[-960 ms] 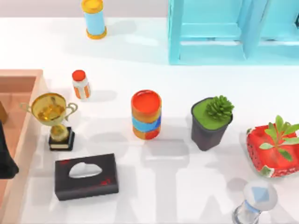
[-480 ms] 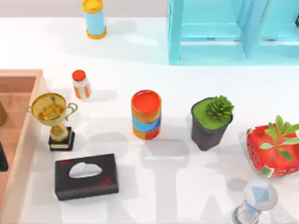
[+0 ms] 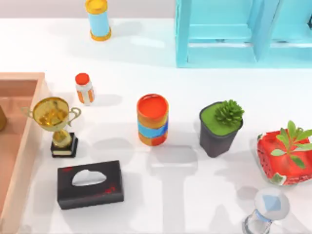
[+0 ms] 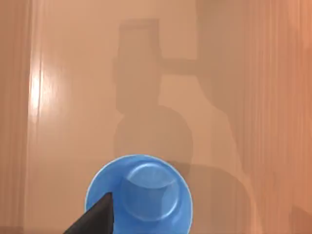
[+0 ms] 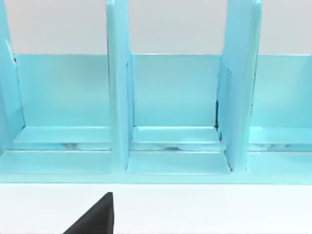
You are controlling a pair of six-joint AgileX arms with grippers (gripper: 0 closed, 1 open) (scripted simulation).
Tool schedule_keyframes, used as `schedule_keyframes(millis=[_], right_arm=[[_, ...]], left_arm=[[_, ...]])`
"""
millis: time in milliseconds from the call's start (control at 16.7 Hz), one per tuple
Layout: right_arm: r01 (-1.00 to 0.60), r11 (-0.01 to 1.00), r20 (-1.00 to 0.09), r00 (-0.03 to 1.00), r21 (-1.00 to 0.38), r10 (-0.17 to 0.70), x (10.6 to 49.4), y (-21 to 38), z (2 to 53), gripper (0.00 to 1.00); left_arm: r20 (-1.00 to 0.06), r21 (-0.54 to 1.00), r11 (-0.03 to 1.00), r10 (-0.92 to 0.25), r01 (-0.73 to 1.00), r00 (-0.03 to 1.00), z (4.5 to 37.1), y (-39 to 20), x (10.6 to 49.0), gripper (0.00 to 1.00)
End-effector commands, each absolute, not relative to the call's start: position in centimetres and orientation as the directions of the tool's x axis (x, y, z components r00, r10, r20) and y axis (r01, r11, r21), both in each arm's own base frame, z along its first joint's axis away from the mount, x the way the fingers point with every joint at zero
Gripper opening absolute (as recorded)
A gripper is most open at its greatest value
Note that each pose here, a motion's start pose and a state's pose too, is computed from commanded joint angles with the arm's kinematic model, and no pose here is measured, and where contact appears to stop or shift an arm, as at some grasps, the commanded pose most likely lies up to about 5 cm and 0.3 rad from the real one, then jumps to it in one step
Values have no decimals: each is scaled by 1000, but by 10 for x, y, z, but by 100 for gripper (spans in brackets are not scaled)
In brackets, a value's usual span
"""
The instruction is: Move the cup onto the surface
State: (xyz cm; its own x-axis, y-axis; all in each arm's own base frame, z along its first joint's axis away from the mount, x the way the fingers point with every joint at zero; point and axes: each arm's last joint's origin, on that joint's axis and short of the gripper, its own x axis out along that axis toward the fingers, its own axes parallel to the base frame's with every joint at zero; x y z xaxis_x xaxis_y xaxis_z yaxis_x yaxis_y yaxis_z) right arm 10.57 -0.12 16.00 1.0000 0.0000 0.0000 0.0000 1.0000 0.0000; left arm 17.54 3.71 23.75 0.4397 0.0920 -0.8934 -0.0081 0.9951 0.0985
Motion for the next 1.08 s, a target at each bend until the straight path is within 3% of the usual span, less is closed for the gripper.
schedule_keyframes(millis=[240,420,840,1080], right_arm=[[0,1000,0,1000,0,0,106,-1,160,100],[0,1000,0,1000,0,0,106,-1,160,100],[0,1000,0,1000,0,0,106,-1,160,100],[0,1000,0,1000,0,0,106,-1,160,100]], left_arm=[[-990,39,999,37,17,133,242,58,209,100],[-1000,8,1000,8,21,23,244,68,223,100],[-1000,3,1000,3,24,6,245,69,226,100],[-1000,2,1000,2,21,4,224,71,229,100]])
